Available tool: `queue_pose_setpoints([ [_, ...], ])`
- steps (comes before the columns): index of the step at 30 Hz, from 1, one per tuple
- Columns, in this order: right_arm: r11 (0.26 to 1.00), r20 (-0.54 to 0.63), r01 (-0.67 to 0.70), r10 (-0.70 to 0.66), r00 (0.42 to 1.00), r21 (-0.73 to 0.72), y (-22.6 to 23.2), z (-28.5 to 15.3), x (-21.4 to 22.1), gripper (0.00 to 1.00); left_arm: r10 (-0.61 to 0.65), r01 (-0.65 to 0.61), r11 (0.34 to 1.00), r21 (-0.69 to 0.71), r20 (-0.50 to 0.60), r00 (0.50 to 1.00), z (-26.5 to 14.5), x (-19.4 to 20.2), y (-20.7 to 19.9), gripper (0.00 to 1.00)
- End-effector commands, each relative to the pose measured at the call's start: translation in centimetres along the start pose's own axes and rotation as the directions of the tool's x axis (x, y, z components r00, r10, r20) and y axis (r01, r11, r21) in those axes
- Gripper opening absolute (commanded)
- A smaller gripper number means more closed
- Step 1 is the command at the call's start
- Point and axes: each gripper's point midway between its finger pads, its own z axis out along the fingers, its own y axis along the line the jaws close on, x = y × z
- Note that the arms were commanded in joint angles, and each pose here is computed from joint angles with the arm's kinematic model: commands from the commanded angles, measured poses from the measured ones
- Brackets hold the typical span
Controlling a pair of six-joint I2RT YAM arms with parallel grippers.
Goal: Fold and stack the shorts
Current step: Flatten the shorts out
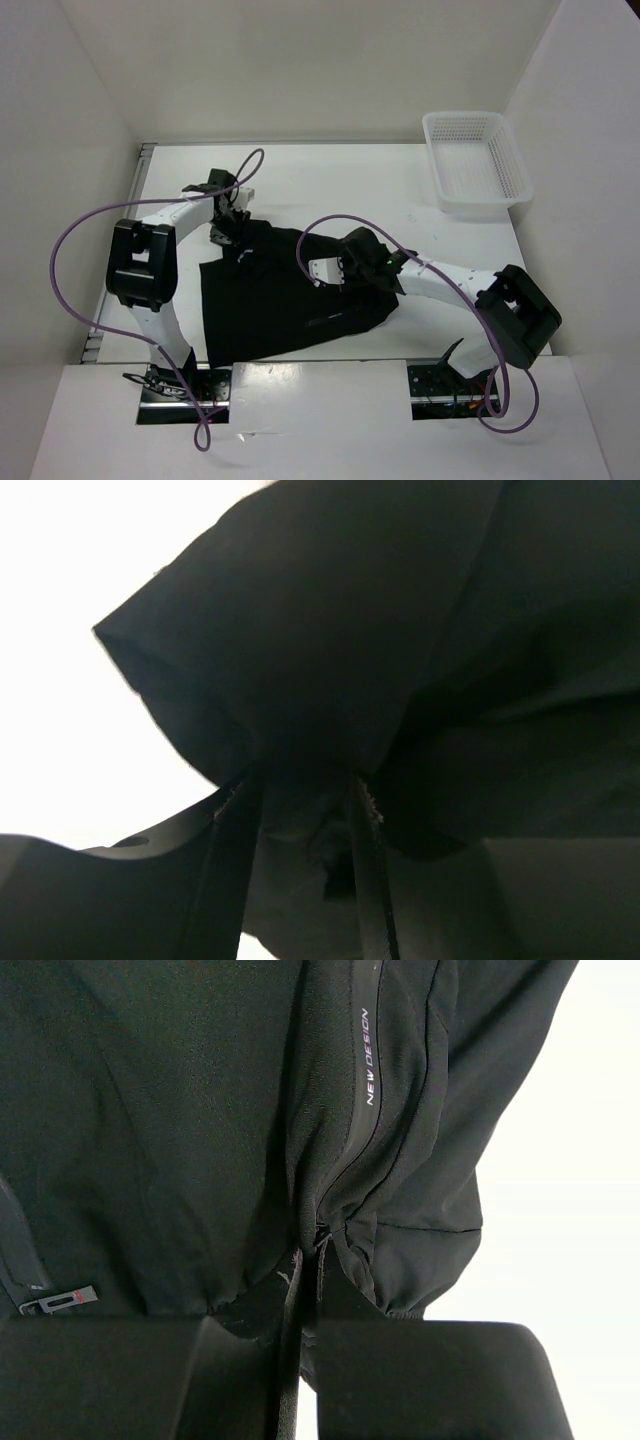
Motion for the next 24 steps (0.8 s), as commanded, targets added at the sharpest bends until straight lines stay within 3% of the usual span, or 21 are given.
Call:
queue_pose_setpoints([
  [1, 1.0, 0.019, 0.009, -0.009, 1.0, -0.008, -0.1, -0.1, -0.4, 0.0, 0.006, -0.007, 0.999, -0.051, -0.025, 1.0, 1.5, 0.7, 0.9, 0.47],
  [5, 1.0, 0.011, 0.009, -0.009, 1.0, -0.003, -0.1, -0.1, -0.2, 0.0, 0.014, -0.016, 0.999, -0.048, -0.04, 0.999, 2.5, 1.1, 0.6, 0.47],
  [7, 1.0, 0.005, 0.018, -0.018, 1.0, 0.011, -0.5, -0.1, -0.2, 0.0, 0.011, -0.014, 0.999, -0.046, -0.065, 0.998, 3.3, 1.6, 0.7, 0.41],
  [8, 0.999, 0.001, 0.019, -0.019, 1.0, 0.028, -0.9, -0.1, -0.2, 0.0, 0.013, -0.016, 0.998, -0.056, -0.051, 0.999, 3.1, 1.0, 0.8, 0.26],
  [9, 0.999, -0.017, 0.012, -0.011, 1.0, 0.039, -1.2, -0.2, 0.4, 0.0, 0.014, -0.016, 0.998, -0.057, -0.034, 0.999, 2.8, 0.3, 0.9, 0.17],
  [12, 0.996, -0.042, -0.024, 0.028, 0.999, 0.089, -2.5, -0.5, 1.5, 0.0, 0.021, -0.018, 0.998, -0.063, 0.037, 0.999, 1.5, -2.4, 0.9, 0.0],
  [19, 0.939, -0.038, -0.136, 0.156, 0.987, 0.317, -10.4, -2.2, 3.9, 0.0, -0.023, 0.07, 0.986, -0.151, 0.296, 0.955, -6.9, -11.1, 5.3, 0.0],
  [24, 0.921, -0.049, -0.108, 0.136, 0.99, 0.376, -13.3, -3.0, 4.4, 0.0, -0.021, 0.086, 0.982, -0.167, 0.36, 0.933, -9.4, -13.1, 6.0, 0.01],
])
